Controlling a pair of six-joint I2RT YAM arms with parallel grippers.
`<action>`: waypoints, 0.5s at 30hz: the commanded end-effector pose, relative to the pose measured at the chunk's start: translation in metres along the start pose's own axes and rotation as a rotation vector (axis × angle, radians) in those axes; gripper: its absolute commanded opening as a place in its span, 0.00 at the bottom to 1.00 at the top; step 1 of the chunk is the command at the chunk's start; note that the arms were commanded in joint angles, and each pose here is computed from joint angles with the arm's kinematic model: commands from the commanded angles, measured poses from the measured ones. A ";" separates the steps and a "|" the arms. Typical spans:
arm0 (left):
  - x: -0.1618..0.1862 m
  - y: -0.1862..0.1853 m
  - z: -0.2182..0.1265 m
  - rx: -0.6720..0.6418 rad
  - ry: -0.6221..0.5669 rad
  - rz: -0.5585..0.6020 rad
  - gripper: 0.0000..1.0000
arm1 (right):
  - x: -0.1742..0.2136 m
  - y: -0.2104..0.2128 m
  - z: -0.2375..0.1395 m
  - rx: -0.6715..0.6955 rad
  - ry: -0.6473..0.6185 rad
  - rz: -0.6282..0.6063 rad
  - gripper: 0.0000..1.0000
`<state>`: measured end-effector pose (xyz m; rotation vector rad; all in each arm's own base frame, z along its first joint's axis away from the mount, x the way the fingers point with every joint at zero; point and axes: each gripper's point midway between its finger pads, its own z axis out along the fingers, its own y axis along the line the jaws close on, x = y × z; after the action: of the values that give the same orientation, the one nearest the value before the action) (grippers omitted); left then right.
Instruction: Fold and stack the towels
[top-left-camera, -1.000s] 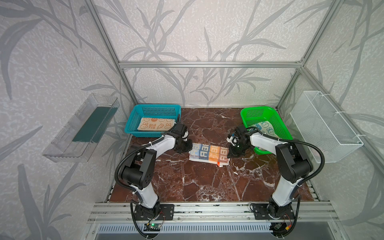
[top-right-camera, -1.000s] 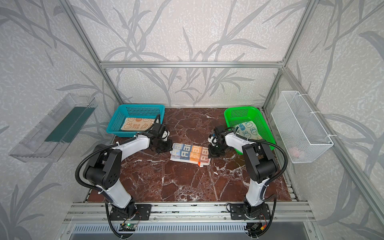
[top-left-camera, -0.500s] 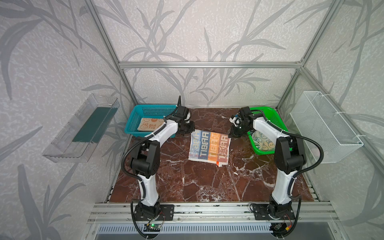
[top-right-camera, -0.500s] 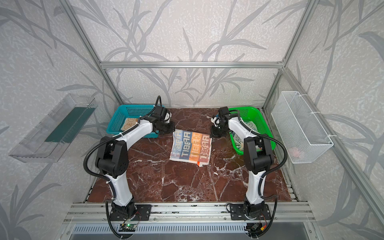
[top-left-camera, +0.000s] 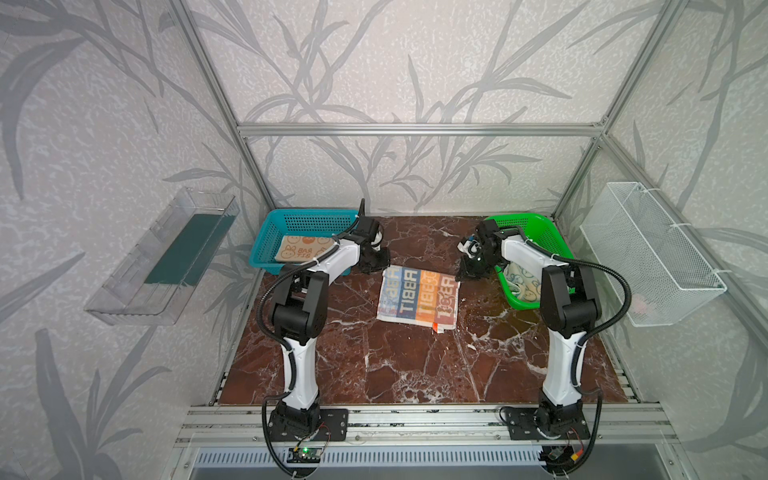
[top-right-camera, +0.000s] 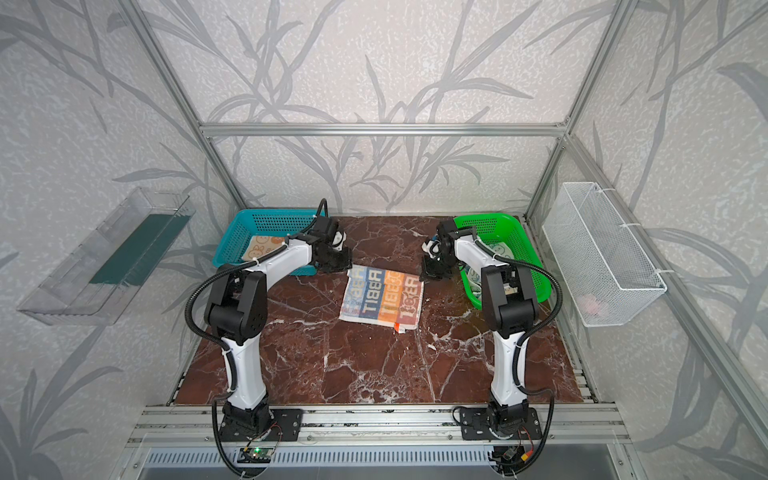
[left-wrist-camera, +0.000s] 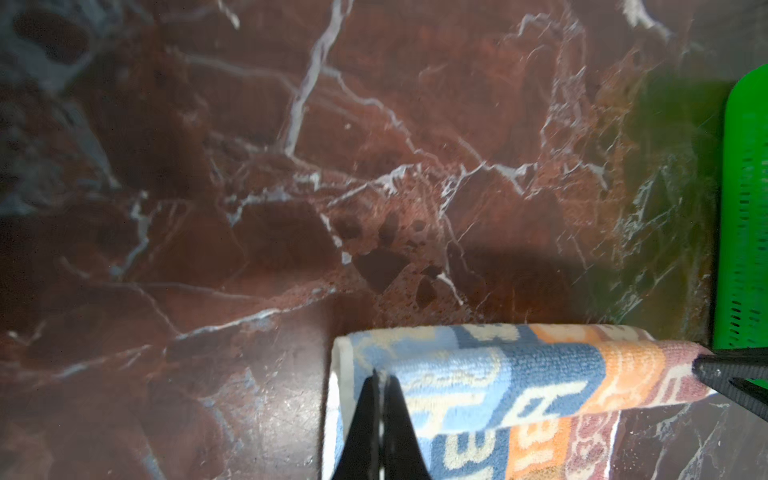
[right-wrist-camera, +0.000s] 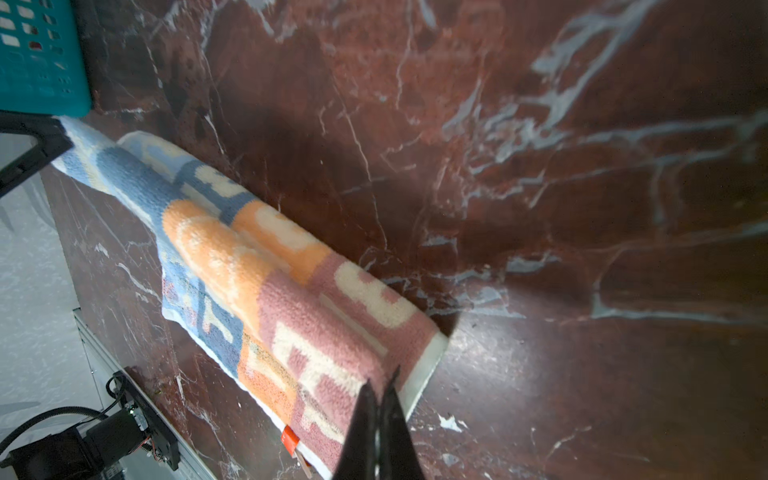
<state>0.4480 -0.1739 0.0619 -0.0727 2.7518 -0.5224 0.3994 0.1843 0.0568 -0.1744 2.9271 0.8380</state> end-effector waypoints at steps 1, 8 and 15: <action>0.001 0.004 -0.014 0.002 -0.033 -0.025 0.00 | 0.014 0.010 -0.010 -0.005 -0.004 -0.004 0.00; 0.024 0.011 -0.022 0.005 -0.039 -0.057 0.00 | 0.041 0.010 -0.004 0.021 0.025 -0.012 0.00; 0.035 0.013 -0.034 0.000 -0.044 -0.061 0.00 | 0.060 0.013 -0.010 0.033 0.023 -0.022 0.00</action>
<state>0.4034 -0.1650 0.0640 -0.1312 2.7521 -0.5688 0.3471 0.1932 0.0569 -0.2234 2.9484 0.8459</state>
